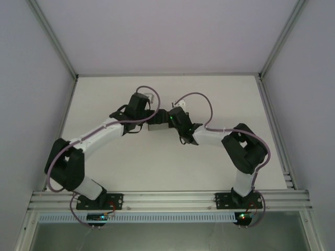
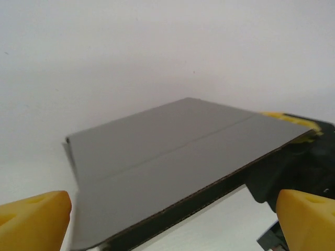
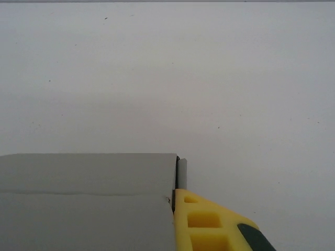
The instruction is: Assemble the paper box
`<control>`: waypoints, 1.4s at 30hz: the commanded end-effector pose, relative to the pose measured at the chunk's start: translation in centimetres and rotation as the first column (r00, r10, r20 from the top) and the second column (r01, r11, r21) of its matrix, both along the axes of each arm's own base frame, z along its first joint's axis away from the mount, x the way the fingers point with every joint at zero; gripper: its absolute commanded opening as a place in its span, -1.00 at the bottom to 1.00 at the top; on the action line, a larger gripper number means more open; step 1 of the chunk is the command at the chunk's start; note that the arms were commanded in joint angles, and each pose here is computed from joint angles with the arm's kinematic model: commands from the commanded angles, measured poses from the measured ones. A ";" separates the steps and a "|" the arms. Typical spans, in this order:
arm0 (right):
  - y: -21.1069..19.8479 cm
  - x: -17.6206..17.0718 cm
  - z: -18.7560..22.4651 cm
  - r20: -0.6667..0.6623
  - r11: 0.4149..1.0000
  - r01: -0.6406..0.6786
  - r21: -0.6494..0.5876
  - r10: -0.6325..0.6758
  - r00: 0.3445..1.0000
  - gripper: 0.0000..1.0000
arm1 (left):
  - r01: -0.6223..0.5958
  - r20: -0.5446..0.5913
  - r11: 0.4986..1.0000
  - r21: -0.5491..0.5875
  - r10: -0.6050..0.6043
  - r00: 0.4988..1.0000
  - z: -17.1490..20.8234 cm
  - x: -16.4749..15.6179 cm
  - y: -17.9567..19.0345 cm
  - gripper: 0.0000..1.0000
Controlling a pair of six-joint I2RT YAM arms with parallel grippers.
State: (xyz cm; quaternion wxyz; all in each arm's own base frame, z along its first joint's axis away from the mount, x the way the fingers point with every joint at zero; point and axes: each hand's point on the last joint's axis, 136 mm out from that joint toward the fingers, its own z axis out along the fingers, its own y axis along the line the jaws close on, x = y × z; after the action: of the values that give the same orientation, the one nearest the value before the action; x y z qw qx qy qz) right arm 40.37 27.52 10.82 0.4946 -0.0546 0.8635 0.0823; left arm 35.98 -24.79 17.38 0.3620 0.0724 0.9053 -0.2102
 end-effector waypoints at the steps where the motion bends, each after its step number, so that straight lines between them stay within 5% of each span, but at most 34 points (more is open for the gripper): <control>1: -0.8 -1.4 -2.2 -0.050 0.997 -0.018 -0.071 0.015 0.999 -0.82 | -0.087 0.035 0.996 0.035 0.085 0.996 2.1 -0.4 2.2 0.99; 6: -0.7 -1.6 -2.3 -0.018 0.997 -0.031 -0.075 0.029 0.999 -0.78 | -0.182 -0.016 0.983 0.010 0.182 0.983 1.5 0.4 4.6 0.99; 14: -0.5 -2.5 -3.0 -0.023 0.994 -0.043 -0.103 0.041 0.999 -0.71 | -0.196 -0.224 0.971 -0.135 0.163 0.961 -3.6 2.4 4.3 1.00; 21: -0.5 -3.3 -3.3 -0.022 0.992 -0.041 -0.124 0.038 0.999 -0.63 | -0.179 -0.294 0.968 -0.177 0.122 0.948 -6.7 2.9 3.3 0.63; 28: -0.9 -4.6 -3.3 -0.060 0.988 -0.075 -0.137 0.067 0.996 -0.48 | -0.183 -0.344 0.966 -0.183 0.112 0.932 -9.4 2.9 3.4 0.50; 42: -7.0 -9.6 -3.4 -0.218 0.992 -0.077 -0.102 0.054 0.974 0.68 | -0.156 -0.370 0.964 -0.214 0.068 0.927 -12.6 2.3 3.5 0.30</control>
State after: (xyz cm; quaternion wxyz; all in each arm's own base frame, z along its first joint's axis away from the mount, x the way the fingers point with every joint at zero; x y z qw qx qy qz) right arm 32.09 21.87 8.17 0.4168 -0.1011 0.9017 0.0542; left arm 38.45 -21.51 5.72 0.2134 -0.0656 0.9270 -0.3013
